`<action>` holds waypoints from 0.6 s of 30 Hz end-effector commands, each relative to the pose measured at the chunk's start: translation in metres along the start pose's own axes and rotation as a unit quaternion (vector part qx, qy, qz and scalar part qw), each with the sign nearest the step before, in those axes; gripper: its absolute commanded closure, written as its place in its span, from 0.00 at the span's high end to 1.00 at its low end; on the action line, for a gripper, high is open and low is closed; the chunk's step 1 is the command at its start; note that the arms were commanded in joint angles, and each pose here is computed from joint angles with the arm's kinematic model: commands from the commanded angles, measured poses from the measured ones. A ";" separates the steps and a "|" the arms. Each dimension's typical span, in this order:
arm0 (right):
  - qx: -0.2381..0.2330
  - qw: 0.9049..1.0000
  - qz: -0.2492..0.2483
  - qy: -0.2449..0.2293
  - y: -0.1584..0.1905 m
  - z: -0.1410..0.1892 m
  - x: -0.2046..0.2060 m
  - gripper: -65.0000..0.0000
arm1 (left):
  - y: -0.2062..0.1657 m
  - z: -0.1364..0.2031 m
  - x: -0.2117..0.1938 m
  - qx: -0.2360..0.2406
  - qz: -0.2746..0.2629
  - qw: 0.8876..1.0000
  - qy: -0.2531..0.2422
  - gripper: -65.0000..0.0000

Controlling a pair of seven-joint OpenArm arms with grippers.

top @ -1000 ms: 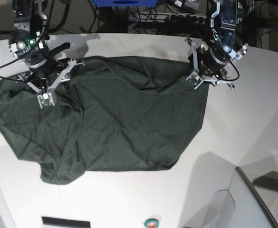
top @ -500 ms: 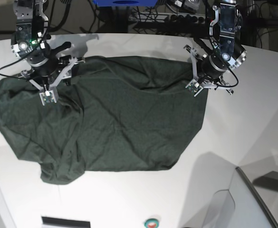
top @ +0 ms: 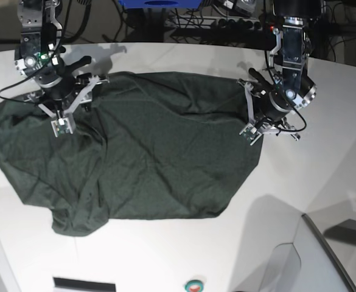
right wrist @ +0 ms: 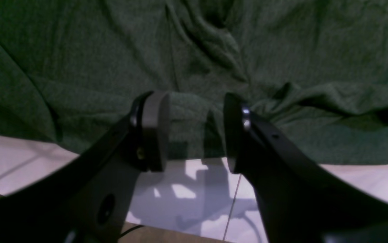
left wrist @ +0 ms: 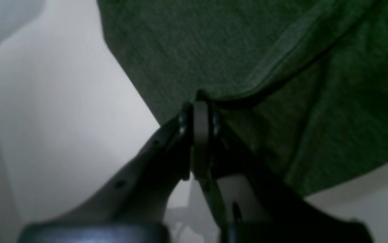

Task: Layout the t-shirt on the table in an organized manner, then fold the t-shirt properly
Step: 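Lift the shirt with both grippers and pull the corners apart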

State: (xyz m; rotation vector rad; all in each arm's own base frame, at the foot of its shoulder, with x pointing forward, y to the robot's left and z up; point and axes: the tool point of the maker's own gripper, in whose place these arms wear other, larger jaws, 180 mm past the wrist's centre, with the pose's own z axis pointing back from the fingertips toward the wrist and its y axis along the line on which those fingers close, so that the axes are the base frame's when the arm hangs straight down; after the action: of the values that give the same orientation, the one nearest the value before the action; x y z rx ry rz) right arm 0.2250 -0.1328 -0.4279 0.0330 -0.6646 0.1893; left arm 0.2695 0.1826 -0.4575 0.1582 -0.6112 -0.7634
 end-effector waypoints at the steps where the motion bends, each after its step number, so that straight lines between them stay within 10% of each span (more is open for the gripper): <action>1: 0.003 1.000 0.002 -0.021 0.000 0.002 0.011 0.37 | 0.007 0.000 0.004 0.008 0.002 1.000 -0.008 0.00; 18: 0.007 1.000 0.006 -0.023 0.004 0.004 0.011 0.37 | 0.064 0.013 -0.034 0.108 0.069 0.991 0.022 0.00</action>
State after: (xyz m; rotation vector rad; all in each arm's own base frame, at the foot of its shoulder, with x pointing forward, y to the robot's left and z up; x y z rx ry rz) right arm 0.2229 -0.1288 -0.4280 0.0409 -0.6640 0.1975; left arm 0.2711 0.2391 -0.4549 0.2708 -0.6249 -0.5603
